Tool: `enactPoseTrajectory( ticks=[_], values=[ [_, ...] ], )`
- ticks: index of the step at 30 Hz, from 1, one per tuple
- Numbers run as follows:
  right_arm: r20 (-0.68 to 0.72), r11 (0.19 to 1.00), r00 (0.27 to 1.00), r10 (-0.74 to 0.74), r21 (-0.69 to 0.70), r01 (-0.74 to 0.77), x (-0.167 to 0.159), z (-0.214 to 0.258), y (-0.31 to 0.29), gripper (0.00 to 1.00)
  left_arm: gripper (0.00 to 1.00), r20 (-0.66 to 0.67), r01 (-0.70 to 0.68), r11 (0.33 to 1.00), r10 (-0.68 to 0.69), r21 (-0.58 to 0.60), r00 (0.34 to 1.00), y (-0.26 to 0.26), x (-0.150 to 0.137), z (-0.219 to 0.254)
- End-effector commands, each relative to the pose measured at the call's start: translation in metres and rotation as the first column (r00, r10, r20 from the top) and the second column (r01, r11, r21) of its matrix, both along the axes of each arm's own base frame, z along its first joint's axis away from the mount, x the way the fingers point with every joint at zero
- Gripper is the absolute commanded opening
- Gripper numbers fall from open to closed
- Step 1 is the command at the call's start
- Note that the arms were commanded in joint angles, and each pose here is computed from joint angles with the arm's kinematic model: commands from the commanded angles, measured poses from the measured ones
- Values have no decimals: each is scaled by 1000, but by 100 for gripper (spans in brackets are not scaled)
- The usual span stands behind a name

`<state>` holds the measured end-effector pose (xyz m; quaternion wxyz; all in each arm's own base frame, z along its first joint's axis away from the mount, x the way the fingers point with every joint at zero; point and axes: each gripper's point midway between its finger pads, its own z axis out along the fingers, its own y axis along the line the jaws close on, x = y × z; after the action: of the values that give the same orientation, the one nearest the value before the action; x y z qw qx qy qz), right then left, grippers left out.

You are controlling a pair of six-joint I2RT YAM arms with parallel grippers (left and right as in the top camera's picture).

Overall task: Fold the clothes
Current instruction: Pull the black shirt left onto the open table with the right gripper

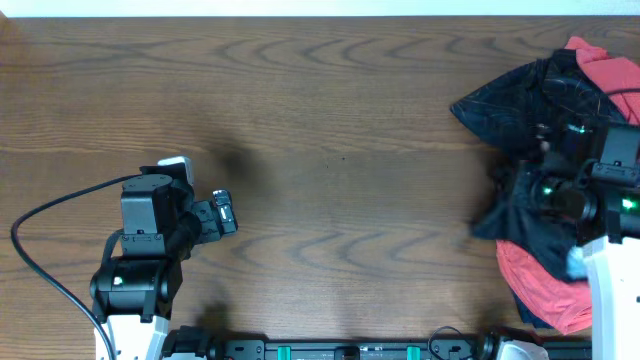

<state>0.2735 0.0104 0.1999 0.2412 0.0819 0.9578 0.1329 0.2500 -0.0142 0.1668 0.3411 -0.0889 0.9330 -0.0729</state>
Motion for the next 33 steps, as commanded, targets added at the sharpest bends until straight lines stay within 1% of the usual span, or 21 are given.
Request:
enactPoseTrajectory(
  ticks=[1, 5, 8, 12, 16, 18, 20, 21, 22, 23, 25, 26, 28, 30, 33],
  values=[
    [24, 945, 952, 304, 118, -305, -15, -1, 63, 1, 98, 22, -8, 1000, 8, -3, 1000, 1, 3, 9],
    [-42, 893, 898, 438, 137, -429, -34, -30, 98, 1, 98, 23, -8, 1000, 8, -3, 1000, 1, 3, 9],
    [-50, 847, 850, 524, 141, -513, -39, -51, 124, 1, 98, 23, -8, 1000, 8, -3, 1000, 1, 3, 9],
    [45, 777, 784, 619, 113, -620, -23, -68, 165, 1, 98, 23, -8, 1000, 8, -3, 1000, 1, 3, 9],
    [182, 735, 739, 648, 106, -670, 4, -70, 215, 1, 98, 23, -8, 1000, 8, -3, 1000, 1, 3, 9],
    [237, 707, 708, 666, 105, -700, 10, -71, 240, 1, 98, 23, -8, 1000, 8, -3, 1000, 1, 3, 9],
    [270, 675, 671, 690, 95, -732, 12, -77, 262, 4, 98, 23, -8, 1000, 8, -3, 1000, 1, 3, 9],
    [270, 677, 670, 692, 81, -732, 15, -82, 267, 14, 98, 22, -8, 1000, 8, -3, 1000, 1, 3, 9],
    [254, 706, 696, 672, 63, -705, 20, -88, 266, 31, 98, 22, -8, 1000, 8, -3, 1000, 1, 3, 9],
    [227, 758, 745, 628, 37, -651, 28, -95, 260, 45, 98, 22, -8, 1000, 8, -3, 1000, 1, 3, 9],
    [194, 845, 827, 528, -19, -535, 42, -102, 242, 65, 98, 23, -8, 1000, 8, -3, 1000, 1, 3, 9],
    [189, 876, 857, 480, -49, -480, 48, -102, 231, 74, 98, 25, -8, 1000, 8, -4, 1000, 1, 3, 10],
    [183, 929, 912, 368, -109, -354, 60, -97, 203, 85, 98, 30, -8, 1000, 8, -5, 1000, 1, 4, 10],
    [180, 959, 948, 263, -159, -236, 67, -86, 173, 89, 98, 30, -18, 999, 19, -49, 999, -4, 5, 11],
    [179, 974, 972, 151, -197, -115, 67, -68, 130, 97, 98, 13, 7, 987, -5, -162, 1000, -21, 7, 10]
  ],
)
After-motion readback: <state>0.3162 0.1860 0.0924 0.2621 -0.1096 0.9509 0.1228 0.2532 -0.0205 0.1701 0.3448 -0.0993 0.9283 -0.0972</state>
